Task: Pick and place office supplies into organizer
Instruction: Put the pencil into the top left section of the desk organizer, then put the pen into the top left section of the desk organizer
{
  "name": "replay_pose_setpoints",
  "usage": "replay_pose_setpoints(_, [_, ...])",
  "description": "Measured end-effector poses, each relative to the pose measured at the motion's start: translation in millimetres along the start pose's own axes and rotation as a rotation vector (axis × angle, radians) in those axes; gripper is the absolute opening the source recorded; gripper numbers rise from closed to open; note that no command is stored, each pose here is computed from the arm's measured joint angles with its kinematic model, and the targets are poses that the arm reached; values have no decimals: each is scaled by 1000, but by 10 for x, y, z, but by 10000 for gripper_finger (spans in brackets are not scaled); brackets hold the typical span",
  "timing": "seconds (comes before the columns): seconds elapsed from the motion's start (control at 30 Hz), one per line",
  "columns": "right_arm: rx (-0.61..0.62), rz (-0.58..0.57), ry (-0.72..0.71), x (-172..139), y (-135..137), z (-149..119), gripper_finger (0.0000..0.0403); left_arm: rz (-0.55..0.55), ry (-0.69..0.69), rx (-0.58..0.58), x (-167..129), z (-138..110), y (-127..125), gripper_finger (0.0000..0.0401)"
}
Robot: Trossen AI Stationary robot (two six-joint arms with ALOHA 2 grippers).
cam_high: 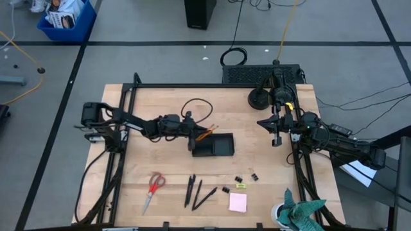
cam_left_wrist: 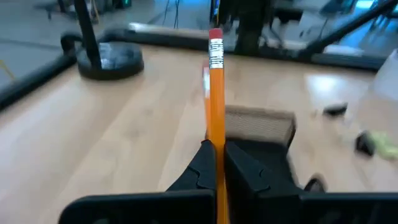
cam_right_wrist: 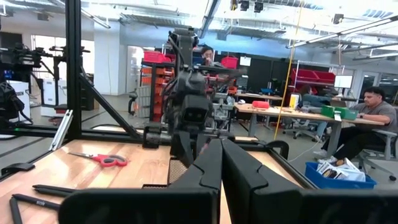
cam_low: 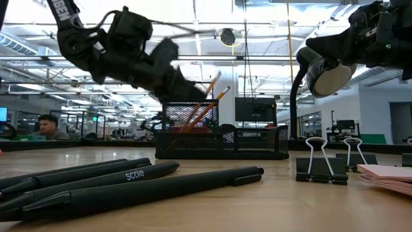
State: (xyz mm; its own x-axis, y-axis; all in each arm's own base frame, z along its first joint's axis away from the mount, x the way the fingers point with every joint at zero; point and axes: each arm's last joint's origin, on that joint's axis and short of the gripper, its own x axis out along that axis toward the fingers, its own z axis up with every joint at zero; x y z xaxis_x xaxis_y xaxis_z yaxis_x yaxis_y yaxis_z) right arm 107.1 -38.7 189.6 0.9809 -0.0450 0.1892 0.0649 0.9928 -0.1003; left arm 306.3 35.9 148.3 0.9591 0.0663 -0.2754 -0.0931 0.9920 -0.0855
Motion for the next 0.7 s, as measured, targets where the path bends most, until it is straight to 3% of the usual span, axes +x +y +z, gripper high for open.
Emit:
replay_pose_setpoints(0.2, [3, 0, 7, 4, -2, -9, 0, 0, -1, -5, 99, -8, 5, 26])
replay_pose_setpoints(0.7, [4, 0, 2, 5, -3, -3, 0, 2, 6, -30, 91, -7, 7, 146])
